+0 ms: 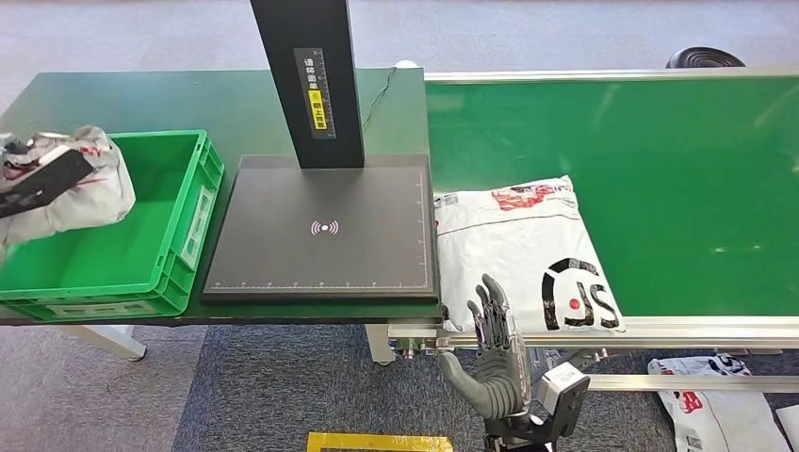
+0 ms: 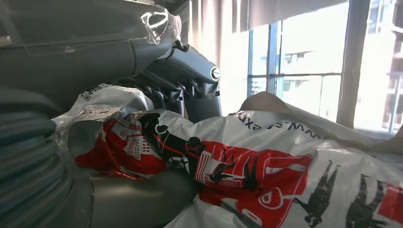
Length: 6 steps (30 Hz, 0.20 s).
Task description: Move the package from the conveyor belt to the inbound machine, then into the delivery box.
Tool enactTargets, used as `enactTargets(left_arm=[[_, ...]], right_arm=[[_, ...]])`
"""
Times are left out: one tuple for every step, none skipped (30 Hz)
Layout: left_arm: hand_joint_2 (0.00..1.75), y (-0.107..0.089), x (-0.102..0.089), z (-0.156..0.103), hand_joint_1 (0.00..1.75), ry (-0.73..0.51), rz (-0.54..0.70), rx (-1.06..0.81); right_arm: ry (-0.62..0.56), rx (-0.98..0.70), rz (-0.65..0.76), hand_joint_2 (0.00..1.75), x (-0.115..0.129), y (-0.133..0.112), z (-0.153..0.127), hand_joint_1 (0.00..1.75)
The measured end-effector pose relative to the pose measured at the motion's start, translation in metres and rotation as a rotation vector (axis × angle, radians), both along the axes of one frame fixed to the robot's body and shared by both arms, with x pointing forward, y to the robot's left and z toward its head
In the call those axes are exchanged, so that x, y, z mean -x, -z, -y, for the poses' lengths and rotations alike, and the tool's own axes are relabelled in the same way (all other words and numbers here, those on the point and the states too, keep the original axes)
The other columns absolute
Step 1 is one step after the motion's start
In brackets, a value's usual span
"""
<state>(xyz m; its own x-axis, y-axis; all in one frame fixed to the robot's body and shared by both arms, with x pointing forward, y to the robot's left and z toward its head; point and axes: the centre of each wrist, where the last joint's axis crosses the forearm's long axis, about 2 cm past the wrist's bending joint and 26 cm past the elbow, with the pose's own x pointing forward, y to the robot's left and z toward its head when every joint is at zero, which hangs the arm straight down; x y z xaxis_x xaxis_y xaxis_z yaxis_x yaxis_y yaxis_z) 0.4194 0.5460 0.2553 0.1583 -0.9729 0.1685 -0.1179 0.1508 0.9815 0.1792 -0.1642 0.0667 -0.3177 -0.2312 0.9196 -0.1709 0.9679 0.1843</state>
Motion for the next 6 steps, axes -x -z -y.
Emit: enactTargets(left_arm=[[1.75,0.01,0.007,-0.005,1.75,-0.002,-0.012,0.009],[1.75,0.02,0.014,-0.009,1.75,-0.004,-0.022,0.02],[1.75,0.031,0.022,-0.013,1.75,-0.009,-0.033,0.03],[1.75,0.042,0.03,-0.017,1.75,-0.014,-0.043,0.039],[1.75,0.053,0.038,-0.021,1.31,-0.02,-0.052,0.047],[1.75,0.058,0.043,-0.023,1.16,-0.024,-0.056,0.05]], right_arm=[[0.002,0.002,-0.004,1.75,0.001,0.001,0.0,0.0],[0.005,0.004,-0.009,1.75,0.003,0.002,0.001,0.0],[0.006,0.006,-0.015,1.75,0.005,0.003,0.001,0.0],[0.006,0.008,-0.02,1.75,0.007,0.004,0.001,0.0],[0.006,0.01,-0.024,1.75,0.008,0.005,0.001,0.0],[0.006,0.01,-0.026,1.75,0.009,0.005,0.001,0.0]])
